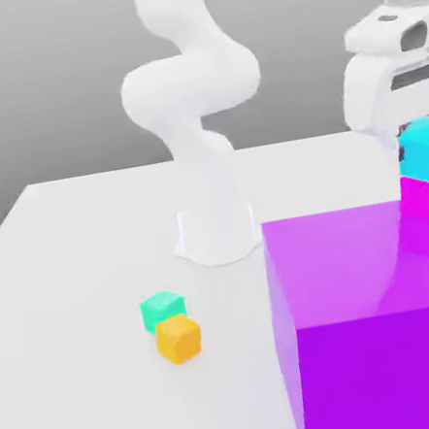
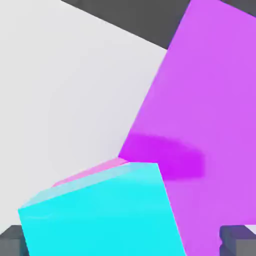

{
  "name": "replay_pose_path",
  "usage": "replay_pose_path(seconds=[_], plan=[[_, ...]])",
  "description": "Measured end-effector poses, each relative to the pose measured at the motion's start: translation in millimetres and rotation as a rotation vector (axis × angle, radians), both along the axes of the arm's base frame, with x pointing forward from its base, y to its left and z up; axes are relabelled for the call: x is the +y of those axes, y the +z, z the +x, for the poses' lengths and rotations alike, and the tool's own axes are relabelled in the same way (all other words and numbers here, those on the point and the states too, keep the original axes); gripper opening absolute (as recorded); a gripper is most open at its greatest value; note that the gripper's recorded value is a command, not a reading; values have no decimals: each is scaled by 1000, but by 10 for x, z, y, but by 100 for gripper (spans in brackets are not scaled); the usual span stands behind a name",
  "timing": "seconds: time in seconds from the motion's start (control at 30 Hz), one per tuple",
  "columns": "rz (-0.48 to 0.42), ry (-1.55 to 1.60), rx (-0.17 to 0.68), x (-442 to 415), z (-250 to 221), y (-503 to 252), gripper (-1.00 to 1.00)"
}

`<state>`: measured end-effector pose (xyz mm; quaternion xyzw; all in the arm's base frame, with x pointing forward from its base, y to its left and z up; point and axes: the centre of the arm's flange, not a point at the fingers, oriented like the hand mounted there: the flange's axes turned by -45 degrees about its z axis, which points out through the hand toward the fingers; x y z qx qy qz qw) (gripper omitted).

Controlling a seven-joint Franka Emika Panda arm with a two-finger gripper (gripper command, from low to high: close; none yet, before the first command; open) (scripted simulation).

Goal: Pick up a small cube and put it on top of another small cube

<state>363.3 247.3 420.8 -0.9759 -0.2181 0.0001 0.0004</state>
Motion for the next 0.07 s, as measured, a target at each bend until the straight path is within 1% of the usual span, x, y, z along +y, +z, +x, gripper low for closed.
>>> replay_pose_path(seconds=[0.07], plan=[[-1, 0, 0, 0, -1, 272, 100]])
